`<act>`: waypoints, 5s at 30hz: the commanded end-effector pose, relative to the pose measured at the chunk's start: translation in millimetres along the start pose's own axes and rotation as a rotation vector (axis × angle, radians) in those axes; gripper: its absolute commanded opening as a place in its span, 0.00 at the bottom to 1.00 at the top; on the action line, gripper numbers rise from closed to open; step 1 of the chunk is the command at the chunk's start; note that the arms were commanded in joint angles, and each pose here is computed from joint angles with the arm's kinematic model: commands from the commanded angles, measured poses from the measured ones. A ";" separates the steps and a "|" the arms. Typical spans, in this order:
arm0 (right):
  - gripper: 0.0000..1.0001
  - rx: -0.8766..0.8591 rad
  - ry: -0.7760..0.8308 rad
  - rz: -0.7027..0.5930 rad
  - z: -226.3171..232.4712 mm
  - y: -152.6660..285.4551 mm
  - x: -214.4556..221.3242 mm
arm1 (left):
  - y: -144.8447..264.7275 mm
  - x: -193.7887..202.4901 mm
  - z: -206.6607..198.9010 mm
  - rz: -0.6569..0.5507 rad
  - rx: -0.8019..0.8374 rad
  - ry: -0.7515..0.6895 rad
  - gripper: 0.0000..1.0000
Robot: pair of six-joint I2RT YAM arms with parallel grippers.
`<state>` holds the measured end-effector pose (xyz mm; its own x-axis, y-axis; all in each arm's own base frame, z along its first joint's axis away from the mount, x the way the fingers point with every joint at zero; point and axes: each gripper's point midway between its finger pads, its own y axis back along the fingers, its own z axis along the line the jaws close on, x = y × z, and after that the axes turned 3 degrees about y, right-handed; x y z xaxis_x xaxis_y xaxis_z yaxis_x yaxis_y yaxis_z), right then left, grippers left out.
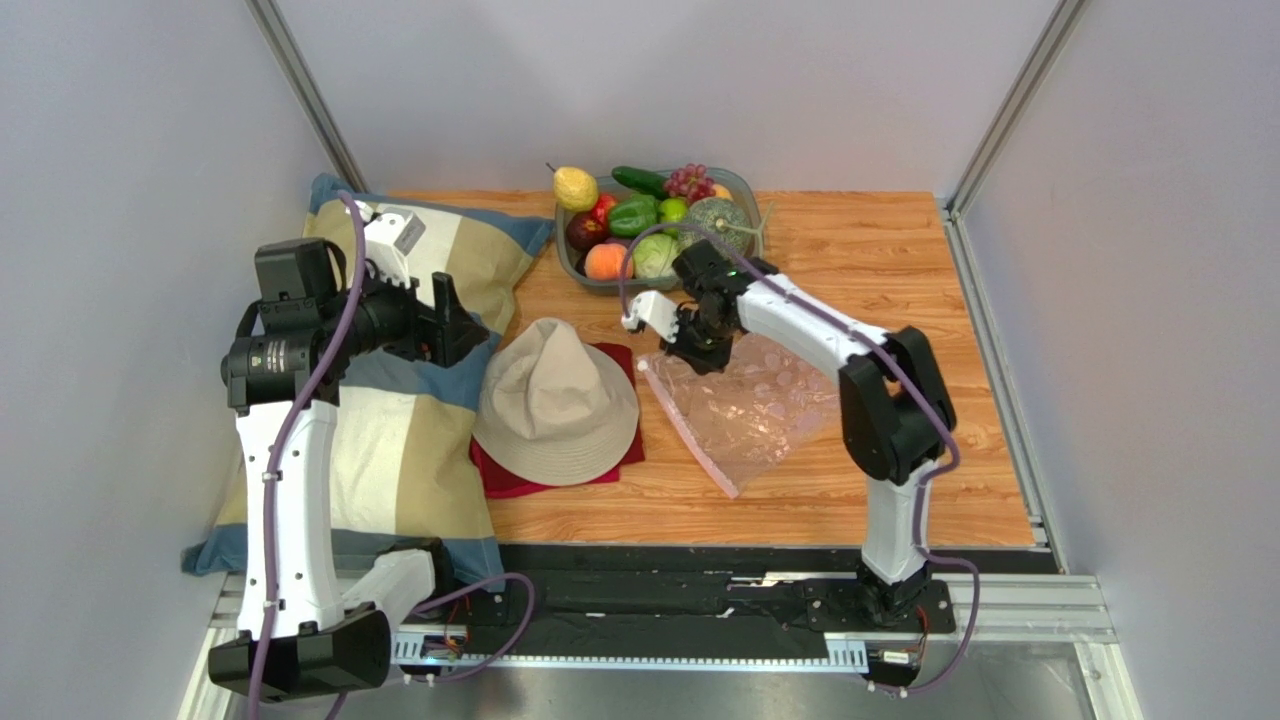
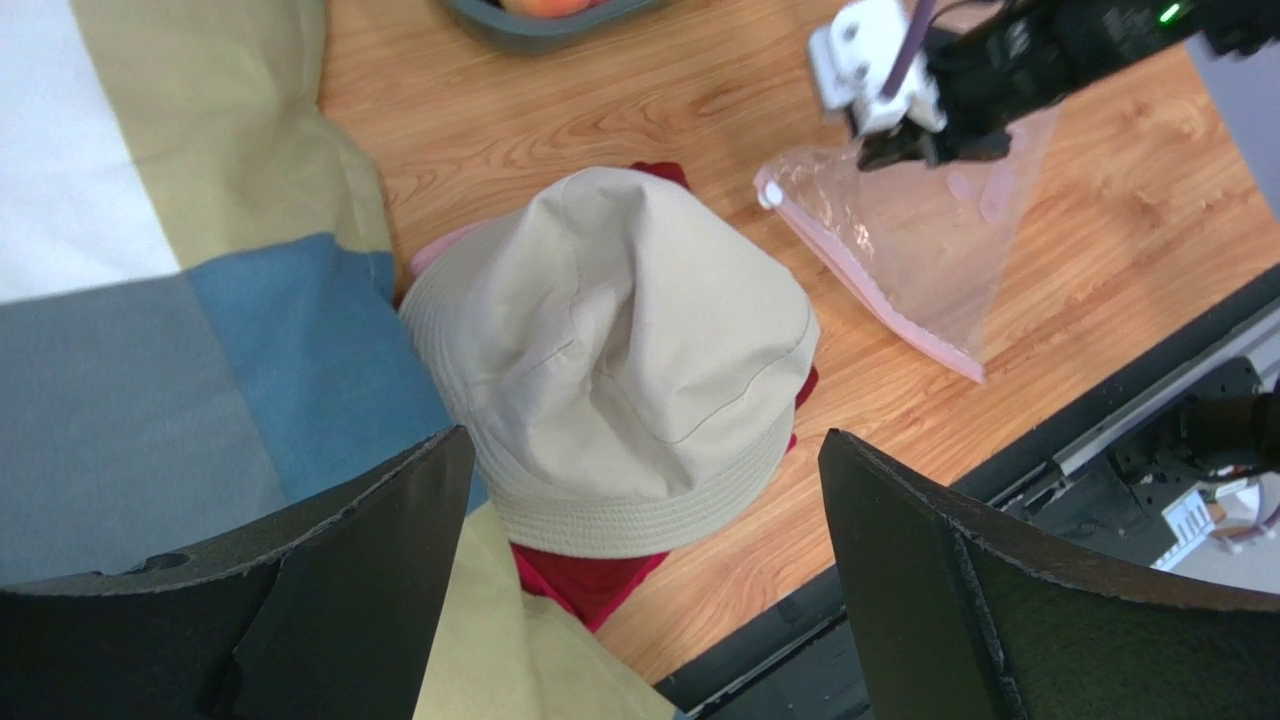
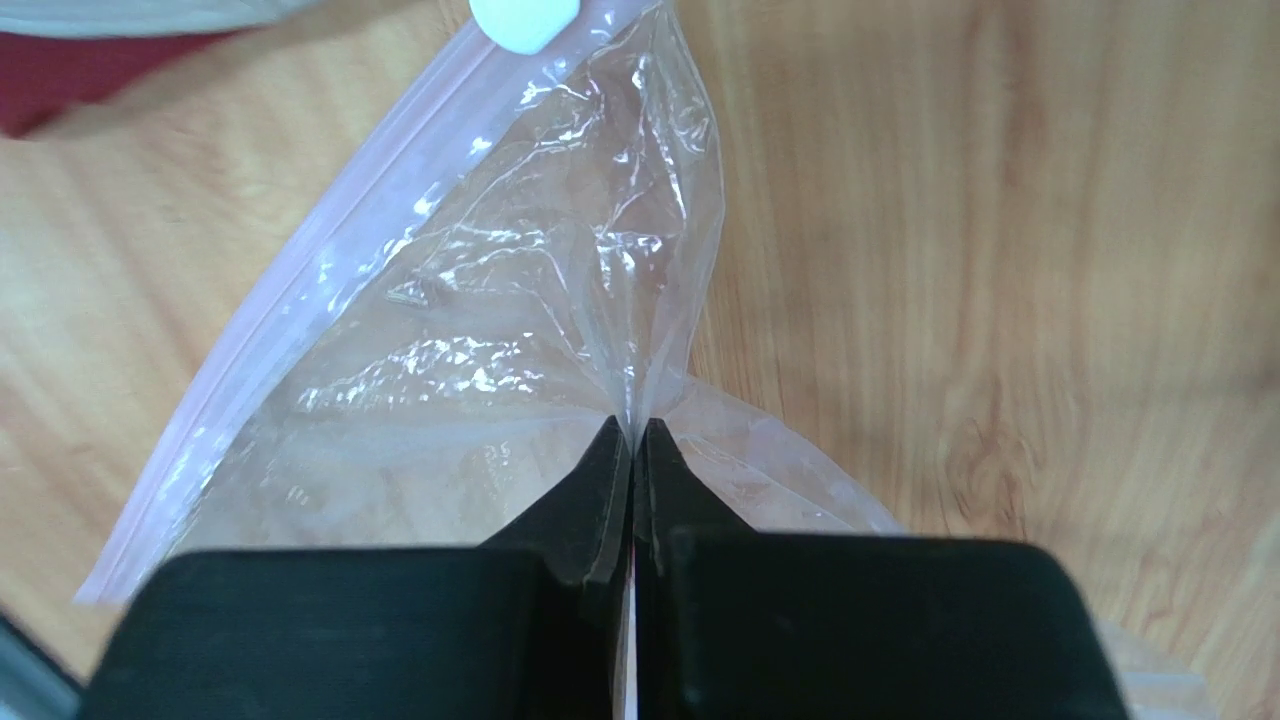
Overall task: Place the food in the zip-top bag and seal the zipper
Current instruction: Pick up the zipper food storage bag at the center of the board, then open the zipper of the food storage bag at the center of the board.
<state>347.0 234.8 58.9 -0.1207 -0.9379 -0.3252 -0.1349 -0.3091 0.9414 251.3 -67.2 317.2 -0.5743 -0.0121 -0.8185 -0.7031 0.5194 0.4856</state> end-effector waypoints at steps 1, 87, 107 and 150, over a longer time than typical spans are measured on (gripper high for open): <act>0.00 0.052 -0.103 -0.367 -3.2 120.2 -47.8 | 6.2 -35.1 -29.9 -0.120 0.108 -0.192 0.95; 0.08 0.186 -0.949 -0.750 4.2 240.1 10.6 | -190.9 -46.1 -245.5 0.104 0.232 0.156 0.00; 0.00 0.339 -0.836 -0.576 36.1 300.9 56.2 | -175.3 -47.6 -239.5 0.192 0.483 0.022 0.00; 0.00 0.300 -1.270 -0.514 -4.3 212.5 100.5 | -369.9 -97.6 -199.3 -0.276 0.407 -0.952 0.64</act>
<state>299.5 66.1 211.4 -0.8006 0.0715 -0.5949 -0.5816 -0.3314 0.7429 448.4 -422.5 293.5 0.0470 0.3030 -0.9518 -0.4056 0.8766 0.2590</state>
